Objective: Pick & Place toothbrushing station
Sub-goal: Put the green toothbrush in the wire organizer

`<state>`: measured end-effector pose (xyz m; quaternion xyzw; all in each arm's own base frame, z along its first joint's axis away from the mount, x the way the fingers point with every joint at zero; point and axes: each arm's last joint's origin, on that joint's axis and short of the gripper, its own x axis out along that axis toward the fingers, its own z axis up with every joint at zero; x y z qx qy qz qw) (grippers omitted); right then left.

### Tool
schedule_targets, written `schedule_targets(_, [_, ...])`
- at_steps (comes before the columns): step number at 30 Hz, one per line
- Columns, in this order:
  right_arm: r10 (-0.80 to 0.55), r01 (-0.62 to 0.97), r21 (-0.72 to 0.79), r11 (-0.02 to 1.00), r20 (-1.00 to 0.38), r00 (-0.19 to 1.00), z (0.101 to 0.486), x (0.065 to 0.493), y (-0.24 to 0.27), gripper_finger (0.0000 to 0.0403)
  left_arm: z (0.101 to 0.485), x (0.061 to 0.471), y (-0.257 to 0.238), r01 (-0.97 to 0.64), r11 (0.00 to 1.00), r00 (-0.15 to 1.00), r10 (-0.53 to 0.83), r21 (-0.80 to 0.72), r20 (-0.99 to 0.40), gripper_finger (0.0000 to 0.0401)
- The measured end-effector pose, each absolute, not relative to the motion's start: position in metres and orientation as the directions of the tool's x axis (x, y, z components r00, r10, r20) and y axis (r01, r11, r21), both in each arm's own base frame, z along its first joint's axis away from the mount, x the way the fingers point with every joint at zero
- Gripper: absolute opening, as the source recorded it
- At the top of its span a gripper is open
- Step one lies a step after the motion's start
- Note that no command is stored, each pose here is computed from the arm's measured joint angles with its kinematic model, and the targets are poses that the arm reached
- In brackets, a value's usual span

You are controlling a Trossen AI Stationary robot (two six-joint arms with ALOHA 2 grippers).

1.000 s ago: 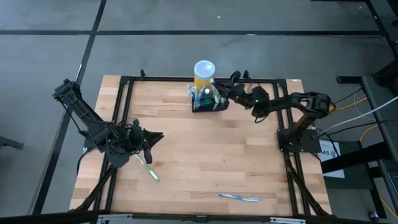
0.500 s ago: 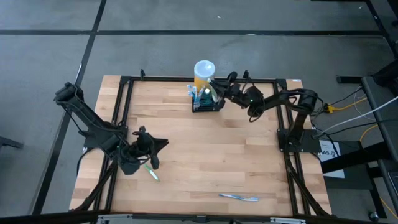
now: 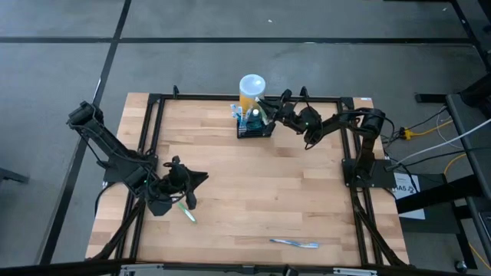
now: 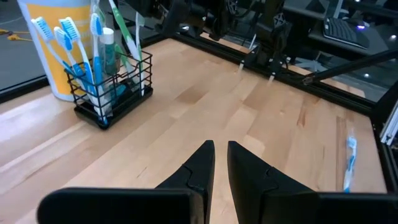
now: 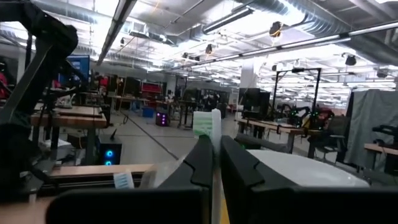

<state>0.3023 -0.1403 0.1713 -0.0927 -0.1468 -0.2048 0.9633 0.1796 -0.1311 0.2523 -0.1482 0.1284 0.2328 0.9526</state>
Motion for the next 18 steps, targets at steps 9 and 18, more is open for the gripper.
schedule_targets(9, [-0.408, 0.433, -0.008, 0.901, 0.322, 0.854, 0.172, 0.302, -0.141, 0.0113, 0.253, 0.176, -0.137, -0.449, 0.861, 0.875, 0.371, -0.238, -0.31, 0.0038])
schedule_targets(18, [-0.369, 0.391, 0.025, 0.92, 0.387, 0.845, 0.193, 0.299, -0.135, 0.0194, 0.255, 0.17, -0.146, -0.414, 0.873, 0.894, 0.337, -0.258, -0.294, 0.0038])
